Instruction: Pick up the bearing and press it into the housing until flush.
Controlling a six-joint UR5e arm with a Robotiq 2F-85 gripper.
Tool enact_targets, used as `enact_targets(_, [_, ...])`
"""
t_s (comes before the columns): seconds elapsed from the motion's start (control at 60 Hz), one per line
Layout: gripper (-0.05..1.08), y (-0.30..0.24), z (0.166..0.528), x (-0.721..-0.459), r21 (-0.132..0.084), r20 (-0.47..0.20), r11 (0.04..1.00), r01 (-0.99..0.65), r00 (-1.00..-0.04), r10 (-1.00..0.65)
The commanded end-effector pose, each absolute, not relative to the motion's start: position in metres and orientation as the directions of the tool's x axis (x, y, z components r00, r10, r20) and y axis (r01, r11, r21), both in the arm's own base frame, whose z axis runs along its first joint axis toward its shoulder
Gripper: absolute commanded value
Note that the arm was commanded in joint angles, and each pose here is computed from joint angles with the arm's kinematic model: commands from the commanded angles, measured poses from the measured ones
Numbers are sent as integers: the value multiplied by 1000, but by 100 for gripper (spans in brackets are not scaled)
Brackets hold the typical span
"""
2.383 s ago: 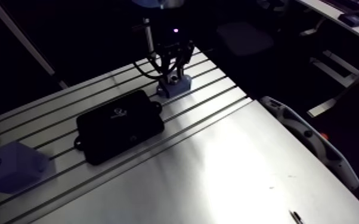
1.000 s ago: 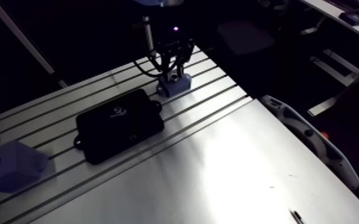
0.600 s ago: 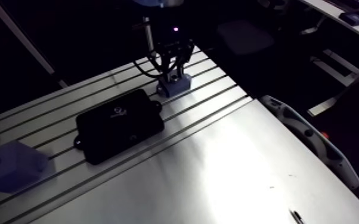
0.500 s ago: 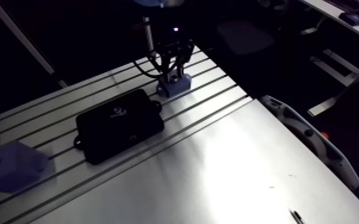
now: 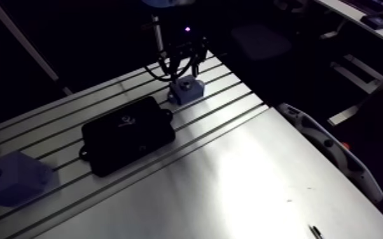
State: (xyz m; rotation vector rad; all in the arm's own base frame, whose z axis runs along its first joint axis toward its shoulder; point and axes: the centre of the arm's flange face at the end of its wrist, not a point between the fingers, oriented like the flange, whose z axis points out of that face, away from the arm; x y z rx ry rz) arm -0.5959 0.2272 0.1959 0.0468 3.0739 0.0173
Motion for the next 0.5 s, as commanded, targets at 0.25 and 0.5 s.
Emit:
enact_targets(0.25, [29,225,222,-593,21,-44,999,29,-999,30])
enact_targets(0.5, [93,226,225,-591,23,-40,999,32,-999,33])
